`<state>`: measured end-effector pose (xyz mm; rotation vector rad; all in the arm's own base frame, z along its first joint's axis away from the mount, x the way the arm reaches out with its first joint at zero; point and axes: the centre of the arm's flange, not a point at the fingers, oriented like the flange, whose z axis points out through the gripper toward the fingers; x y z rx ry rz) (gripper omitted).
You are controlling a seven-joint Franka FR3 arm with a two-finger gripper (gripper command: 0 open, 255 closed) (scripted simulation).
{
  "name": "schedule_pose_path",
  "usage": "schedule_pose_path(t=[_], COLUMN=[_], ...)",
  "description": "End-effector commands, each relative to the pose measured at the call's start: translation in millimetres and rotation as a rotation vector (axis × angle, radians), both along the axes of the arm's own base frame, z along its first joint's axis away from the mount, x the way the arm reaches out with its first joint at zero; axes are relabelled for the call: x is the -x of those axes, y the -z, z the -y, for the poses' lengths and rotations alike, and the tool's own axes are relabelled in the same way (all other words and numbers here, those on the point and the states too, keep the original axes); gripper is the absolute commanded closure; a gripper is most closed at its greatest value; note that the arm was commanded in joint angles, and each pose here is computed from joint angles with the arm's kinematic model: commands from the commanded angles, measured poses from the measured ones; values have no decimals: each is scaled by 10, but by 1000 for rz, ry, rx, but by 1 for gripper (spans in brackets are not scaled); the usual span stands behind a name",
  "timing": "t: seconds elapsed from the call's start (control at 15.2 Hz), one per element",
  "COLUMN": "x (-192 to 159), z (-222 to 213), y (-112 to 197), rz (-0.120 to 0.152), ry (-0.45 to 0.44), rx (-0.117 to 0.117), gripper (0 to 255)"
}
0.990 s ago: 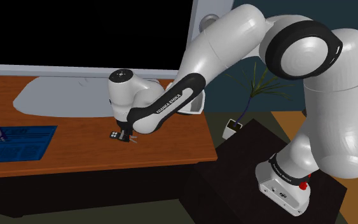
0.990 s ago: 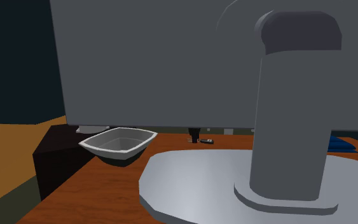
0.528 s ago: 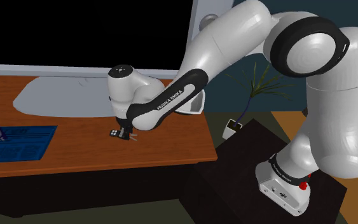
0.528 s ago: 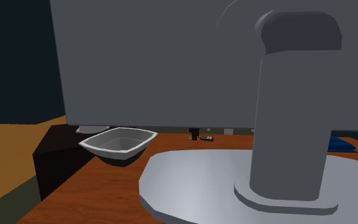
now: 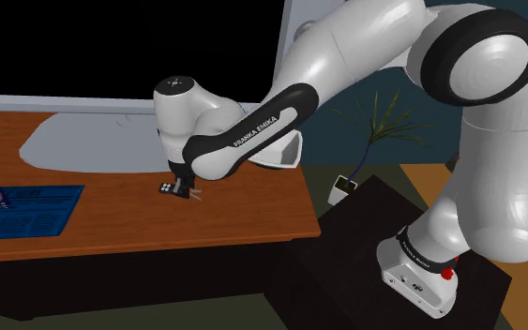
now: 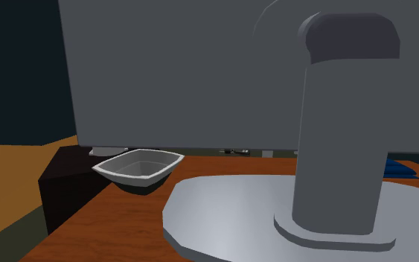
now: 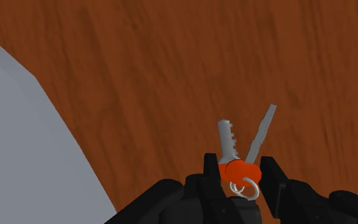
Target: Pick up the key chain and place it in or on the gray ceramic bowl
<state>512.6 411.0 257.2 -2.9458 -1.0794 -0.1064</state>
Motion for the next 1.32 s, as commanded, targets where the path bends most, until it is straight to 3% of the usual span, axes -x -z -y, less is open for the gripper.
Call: schedule_pose_path(t=[0.0, 1.12, 1.25], x=[-14, -14, -20], z=[-7, -7, 257], y=[-109, -996, -1004], rz=[0, 0, 0], ry=[0, 0, 0], rx=[0, 0, 0], gripper=[255, 255, 255])
